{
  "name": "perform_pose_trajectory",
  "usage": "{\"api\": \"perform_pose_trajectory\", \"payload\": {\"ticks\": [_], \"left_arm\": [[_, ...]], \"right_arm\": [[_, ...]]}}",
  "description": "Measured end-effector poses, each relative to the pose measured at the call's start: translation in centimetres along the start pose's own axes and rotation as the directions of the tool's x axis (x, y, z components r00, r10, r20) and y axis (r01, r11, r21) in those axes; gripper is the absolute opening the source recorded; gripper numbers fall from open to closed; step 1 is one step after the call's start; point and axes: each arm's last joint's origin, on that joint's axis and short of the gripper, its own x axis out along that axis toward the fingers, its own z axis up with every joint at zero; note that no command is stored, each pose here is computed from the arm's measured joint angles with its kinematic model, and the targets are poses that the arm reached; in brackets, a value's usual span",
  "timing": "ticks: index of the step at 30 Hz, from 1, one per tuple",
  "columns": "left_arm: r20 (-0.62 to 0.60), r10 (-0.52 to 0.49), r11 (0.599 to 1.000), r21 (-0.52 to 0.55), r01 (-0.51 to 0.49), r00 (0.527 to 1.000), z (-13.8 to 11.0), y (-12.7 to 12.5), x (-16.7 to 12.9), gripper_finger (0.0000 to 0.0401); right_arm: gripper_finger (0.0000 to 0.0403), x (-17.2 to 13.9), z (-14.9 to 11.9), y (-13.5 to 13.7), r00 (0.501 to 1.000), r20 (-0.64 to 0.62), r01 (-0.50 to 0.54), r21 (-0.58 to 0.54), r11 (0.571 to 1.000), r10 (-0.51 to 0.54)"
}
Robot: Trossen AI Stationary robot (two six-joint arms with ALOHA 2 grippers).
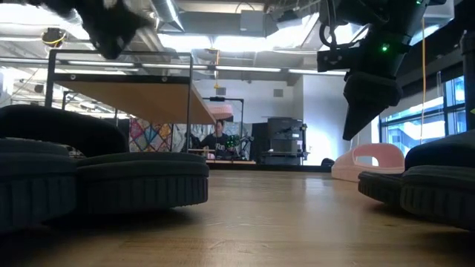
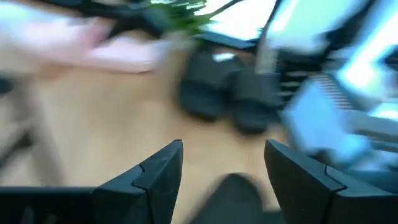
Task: Pick and place slides into the shelf
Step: Put the pink slide on the shelf
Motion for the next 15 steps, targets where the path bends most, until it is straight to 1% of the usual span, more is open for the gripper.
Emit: {"api": "perform_pose_trajectory", "payload": {"ticks": [4, 7, 11, 13, 15], "left_arm": [[-0.008, -0.19, 0.982, -0.024, 0.19, 0.982, 0.2, -1.3, -0.3, 0.0217], [-0.025, -0.283, 0.959, -0.039, 0.282, 0.959, 0.1, -2.1, -0.7, 0.0217], [-0.03, -0.332, 0.943, 0.014, 0.332, 0.943, 0.3, -2.9, -2.2, 0.0217], [-0.015, -0.319, 0.947, 0.041, 0.319, 0.948, 0.5, -3.2, -3.3, 0.0217], [0.021, -0.286, 0.957, 0.061, 0.285, 0.958, 0.9, -3.4, -4.8, 0.0217]], "right_arm": [[0.0226, 0.0, 0.0, 0.0, 1.0, 0.0, 0.0, 0.0, 1.0, 0.0], [0.0226, 0.0, 0.0, 0.0, 1.0, 0.0, 0.0, -0.006, 1.0, 0.0], [0.0226, 0.0, 0.0, 0.0, 1.0, -0.001, 0.0, -0.047, 0.999, 0.0], [0.0226, 0.0, 0.0, 0.0, 1.0, -0.002, -0.002, -0.048, 0.999, 0.002], [0.0226, 0.0, -0.1, 0.1, 1.0, -0.017, -0.026, -0.045, 0.999, 0.026]]}}
